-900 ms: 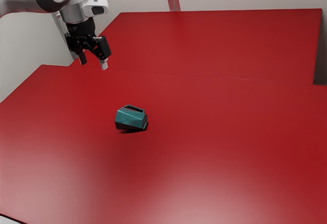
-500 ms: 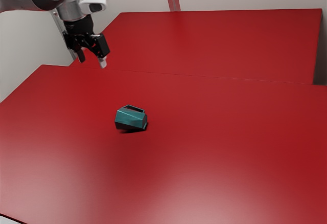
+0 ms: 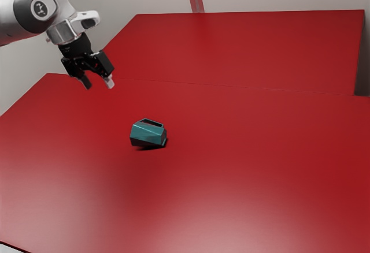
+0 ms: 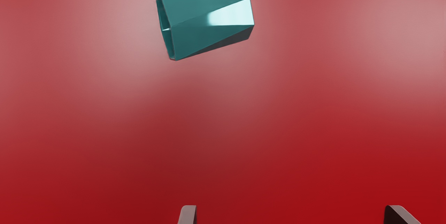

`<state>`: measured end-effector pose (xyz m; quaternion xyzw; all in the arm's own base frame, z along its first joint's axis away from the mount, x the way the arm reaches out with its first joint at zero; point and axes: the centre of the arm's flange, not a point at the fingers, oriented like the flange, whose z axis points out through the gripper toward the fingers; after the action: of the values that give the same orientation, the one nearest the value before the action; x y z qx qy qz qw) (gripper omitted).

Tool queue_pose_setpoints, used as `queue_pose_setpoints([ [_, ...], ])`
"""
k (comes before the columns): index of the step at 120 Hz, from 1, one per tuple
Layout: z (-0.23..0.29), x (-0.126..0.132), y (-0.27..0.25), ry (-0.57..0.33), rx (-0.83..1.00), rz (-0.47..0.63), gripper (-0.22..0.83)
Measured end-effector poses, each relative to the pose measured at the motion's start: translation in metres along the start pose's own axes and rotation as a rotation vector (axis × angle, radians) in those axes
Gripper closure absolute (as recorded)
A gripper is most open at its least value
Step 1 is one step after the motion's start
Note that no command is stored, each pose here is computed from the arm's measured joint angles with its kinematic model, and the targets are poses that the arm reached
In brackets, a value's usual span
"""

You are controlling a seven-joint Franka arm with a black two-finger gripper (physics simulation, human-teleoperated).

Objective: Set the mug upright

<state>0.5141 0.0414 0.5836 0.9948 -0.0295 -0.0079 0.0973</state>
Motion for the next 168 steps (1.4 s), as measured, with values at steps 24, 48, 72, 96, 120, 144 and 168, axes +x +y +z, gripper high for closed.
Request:
queue_pose_setpoints([
  [24, 0.035, -0.004, -0.029, 0.056, -0.149, -0.022, 0.02],
  [48, 0.055, -0.006, -0.054, 0.130, -0.255, -0.031, 0.02],
  [72, 0.082, -0.013, -0.078, 0.209, -0.377, -0.041, 0.02],
  [96, 0.111, -0.014, -0.100, 0.296, -0.488, -0.047, 0.02],
  [120, 0.149, -0.013, -0.124, 0.348, -0.577, -0.044, 0.02],
  [144, 0.181, -0.017, -0.144, 0.401, -0.659, -0.032, 0.02],
  [168, 0.214, -0.015, -0.155, 0.434, -0.731, -0.010, 0.02],
])
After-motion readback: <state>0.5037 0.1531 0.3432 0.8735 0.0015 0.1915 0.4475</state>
